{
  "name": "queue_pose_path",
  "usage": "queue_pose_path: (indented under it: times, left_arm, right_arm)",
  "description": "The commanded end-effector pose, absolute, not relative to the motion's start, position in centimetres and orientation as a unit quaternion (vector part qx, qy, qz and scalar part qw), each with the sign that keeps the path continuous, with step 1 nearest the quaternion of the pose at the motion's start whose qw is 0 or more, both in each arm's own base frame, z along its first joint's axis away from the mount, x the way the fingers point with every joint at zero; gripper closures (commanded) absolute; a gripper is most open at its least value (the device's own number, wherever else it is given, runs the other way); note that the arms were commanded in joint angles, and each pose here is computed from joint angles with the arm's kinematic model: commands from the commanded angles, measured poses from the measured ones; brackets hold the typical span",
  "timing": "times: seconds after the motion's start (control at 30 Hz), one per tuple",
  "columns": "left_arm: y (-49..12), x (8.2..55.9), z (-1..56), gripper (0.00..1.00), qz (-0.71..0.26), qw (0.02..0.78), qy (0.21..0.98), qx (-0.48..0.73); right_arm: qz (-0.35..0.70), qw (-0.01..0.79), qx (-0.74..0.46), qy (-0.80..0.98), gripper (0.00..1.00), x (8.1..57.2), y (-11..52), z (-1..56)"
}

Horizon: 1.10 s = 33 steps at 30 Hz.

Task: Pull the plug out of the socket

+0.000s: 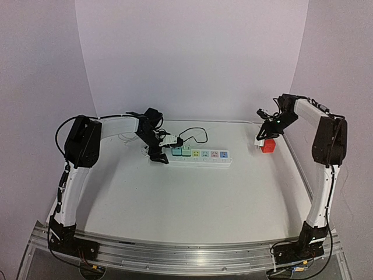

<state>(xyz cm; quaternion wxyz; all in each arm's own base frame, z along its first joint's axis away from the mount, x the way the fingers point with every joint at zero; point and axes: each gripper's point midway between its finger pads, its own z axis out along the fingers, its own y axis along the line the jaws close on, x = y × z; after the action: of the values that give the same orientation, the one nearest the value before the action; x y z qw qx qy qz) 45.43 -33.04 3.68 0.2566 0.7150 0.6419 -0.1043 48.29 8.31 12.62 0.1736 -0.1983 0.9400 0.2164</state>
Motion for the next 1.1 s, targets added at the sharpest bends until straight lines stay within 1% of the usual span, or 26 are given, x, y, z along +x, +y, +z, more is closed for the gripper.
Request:
queue_pose_path:
  times: [0.0, 0.17, 0.37, 0.6, 0.83, 0.93, 1.07]
  left_arm:
    - [-28.9, 41.2, -4.5, 1.00, -0.103, 0.115, 0.675, 0.721]
    - [-28.9, 41.2, -4.6, 1.00, -0.101, 0.114, 0.675, 0.722]
    - [-29.0, 41.1, -4.7, 1.00, -0.101, 0.112, 0.674, 0.723]
    - [-29.0, 41.0, -4.6, 1.00, -0.101, 0.111, 0.674, 0.724]
    - [-28.9, 40.8, -4.7, 1.00, -0.103, 0.107, 0.675, 0.722]
    - [-29.1, 40.7, -4.6, 1.00, -0.106, 0.108, 0.676, 0.721]
    - [-29.0, 40.7, -4.7, 1.00, -0.107, 0.107, 0.677, 0.721]
  right_arm:
    - [0.240, 0.150, -0.235, 0.930, 1.00, 48.7, 10.8, 11.9]
    - [0.223, 0.120, -0.283, 0.925, 1.00, 48.5, 11.2, 9.9]
    - [0.214, 0.108, -0.318, 0.918, 1.00, 48.2, 11.0, 8.9]
    - [0.244, 0.098, -0.314, 0.912, 1.00, 48.6, 11.8, 7.1]
    - [0.232, 0.103, -0.316, 0.914, 0.98, 49.9, 11.6, 6.1]
    - [0.230, 0.106, -0.319, 0.913, 0.95, 50.1, 11.5, 6.0]
    - [0.212, 0.098, -0.320, 0.918, 0.81, 50.2, 10.9, 5.3]
